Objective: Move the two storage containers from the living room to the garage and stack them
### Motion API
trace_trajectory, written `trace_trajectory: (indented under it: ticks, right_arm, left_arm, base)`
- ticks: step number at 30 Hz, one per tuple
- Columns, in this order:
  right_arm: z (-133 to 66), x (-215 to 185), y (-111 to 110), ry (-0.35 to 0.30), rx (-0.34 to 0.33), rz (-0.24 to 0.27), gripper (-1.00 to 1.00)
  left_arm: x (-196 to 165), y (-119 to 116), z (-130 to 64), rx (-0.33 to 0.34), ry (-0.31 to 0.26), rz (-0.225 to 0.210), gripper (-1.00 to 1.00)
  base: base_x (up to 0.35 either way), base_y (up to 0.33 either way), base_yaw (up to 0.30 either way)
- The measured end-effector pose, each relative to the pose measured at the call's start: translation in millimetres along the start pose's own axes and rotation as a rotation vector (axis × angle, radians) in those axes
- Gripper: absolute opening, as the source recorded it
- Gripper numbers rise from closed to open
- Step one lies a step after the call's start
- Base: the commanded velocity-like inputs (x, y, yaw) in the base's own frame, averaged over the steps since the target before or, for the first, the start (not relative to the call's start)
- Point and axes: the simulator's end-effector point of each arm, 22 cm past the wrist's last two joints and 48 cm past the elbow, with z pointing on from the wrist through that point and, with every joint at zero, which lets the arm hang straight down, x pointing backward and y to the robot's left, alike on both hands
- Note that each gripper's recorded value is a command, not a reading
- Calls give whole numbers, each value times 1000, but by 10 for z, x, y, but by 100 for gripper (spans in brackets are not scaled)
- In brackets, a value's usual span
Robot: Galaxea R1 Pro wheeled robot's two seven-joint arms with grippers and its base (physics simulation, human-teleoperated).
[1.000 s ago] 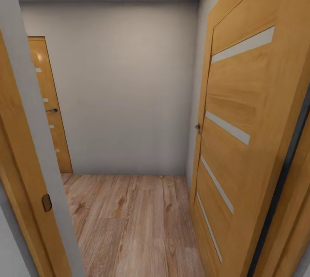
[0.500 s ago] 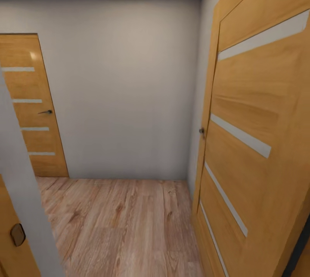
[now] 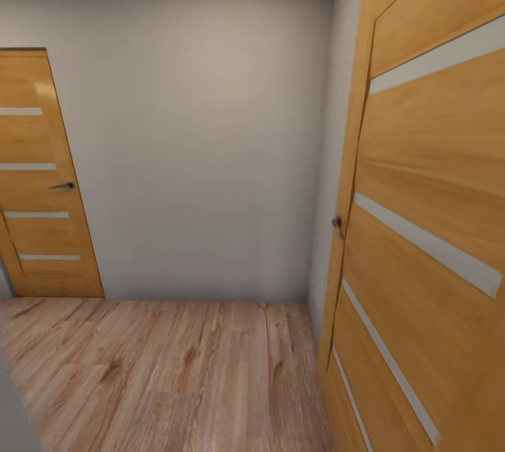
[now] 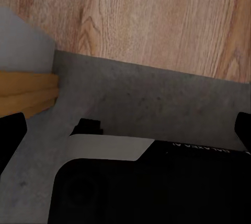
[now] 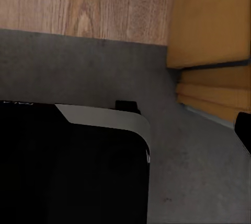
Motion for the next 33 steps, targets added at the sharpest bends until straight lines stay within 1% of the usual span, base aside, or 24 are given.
trace_trajectory:
  ticks: [33]
  right_arm:
    - [0, 0, 32, 0, -10, 3, 100]
  left_arm:
    - [-3, 1, 0, 0, -2, 0, 100]
  base:
    - [313, 0, 2]
